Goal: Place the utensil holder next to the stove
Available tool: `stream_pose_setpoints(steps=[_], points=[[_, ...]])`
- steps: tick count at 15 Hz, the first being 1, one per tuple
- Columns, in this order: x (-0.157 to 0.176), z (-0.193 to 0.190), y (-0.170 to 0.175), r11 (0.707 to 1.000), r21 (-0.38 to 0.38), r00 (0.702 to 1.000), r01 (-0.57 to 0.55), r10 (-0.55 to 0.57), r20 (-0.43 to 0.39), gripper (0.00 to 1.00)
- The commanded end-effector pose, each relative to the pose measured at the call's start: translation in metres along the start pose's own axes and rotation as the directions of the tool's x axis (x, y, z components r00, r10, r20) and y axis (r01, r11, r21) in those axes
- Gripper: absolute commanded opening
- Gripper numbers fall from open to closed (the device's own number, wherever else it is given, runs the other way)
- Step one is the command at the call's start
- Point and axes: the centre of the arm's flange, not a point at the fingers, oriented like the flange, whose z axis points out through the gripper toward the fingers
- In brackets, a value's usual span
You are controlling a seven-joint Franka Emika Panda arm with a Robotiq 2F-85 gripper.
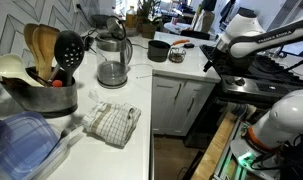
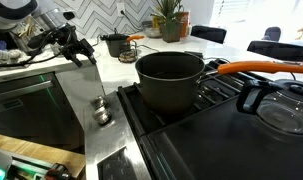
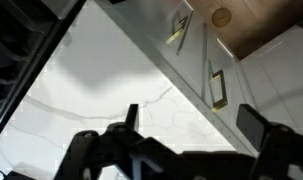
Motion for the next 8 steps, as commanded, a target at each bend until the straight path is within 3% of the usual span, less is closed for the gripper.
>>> stream_pose_setpoints(steps=[1, 8], points=[[0.0, 0.0, 0.0, 1.0, 0.0, 1.0, 0.0, 0.0, 0.0, 1.0], [0.0056, -0.0088, -0.006, 1.0, -0.001, 1.0, 0.011, -0.011, -0.006, 1.0]])
